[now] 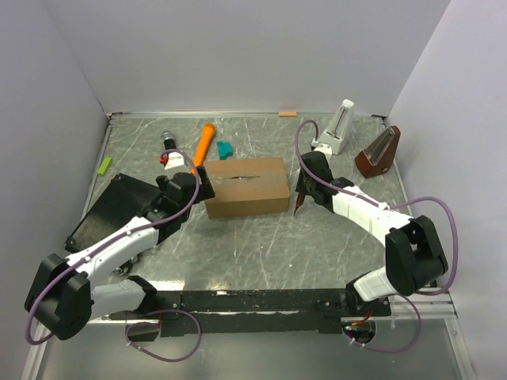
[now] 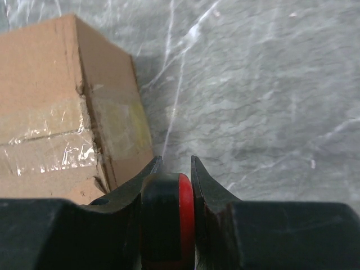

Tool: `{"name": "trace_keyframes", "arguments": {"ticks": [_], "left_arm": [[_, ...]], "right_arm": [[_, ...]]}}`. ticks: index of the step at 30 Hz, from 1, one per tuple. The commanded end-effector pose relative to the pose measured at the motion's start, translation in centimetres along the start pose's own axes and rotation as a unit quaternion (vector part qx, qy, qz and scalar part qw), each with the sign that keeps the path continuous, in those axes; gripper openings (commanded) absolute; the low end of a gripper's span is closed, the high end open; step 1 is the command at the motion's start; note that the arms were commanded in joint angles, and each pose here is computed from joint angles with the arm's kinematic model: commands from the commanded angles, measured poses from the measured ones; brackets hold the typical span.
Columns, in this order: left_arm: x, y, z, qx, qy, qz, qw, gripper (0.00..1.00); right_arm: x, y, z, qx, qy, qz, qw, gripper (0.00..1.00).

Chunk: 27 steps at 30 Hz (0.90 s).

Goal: Unpack the express box
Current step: Adjust the express box at the center of the board.

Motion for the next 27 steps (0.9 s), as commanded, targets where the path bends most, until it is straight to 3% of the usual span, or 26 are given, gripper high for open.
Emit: {"name": "trace_keyframes", "arguments": {"ticks": [1,9,18,25,27], "left_arm": [[0.1,-1.1,0.4,-0.004,0.006,0.009,1.0,0.97],[-0.4,-4.0,-0.2,0.037,0.004,0.029,0.999,0.95],[1.5,-4.4,-2.5,0.119,-0.036,0.056,0.991,0.93],[2.8,-3.9,-3.2,0.158,-0.042,0.074,0.984,0.91],[3.3,-3.7,-3.6,0.177,-0.044,0.08,0.98,0.9]], "right_arm": [[-2.5,0.0,3.7,-0.065,0.015,-0.027,0.997,0.0],[-0.2,-1.3,6.1,-0.11,0.056,0.041,0.992,0.0],[4.4,1.3,9.1,-0.179,0.085,0.091,0.976,0.0],[6.9,3.2,8.9,-0.191,0.078,0.106,0.973,0.0],[5.9,3.7,7.9,-0.172,0.074,0.081,0.979,0.0]]}}
Point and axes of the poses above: each gripper's point midway between its finger pads, its own y axis back along the fingers, its own z axis along the line the jaws close on, x = y × z, the point moved 2 cm from there along y, back along the fingers, and after that the axes turned 6 degrees about -y, right-handed, at the moved point
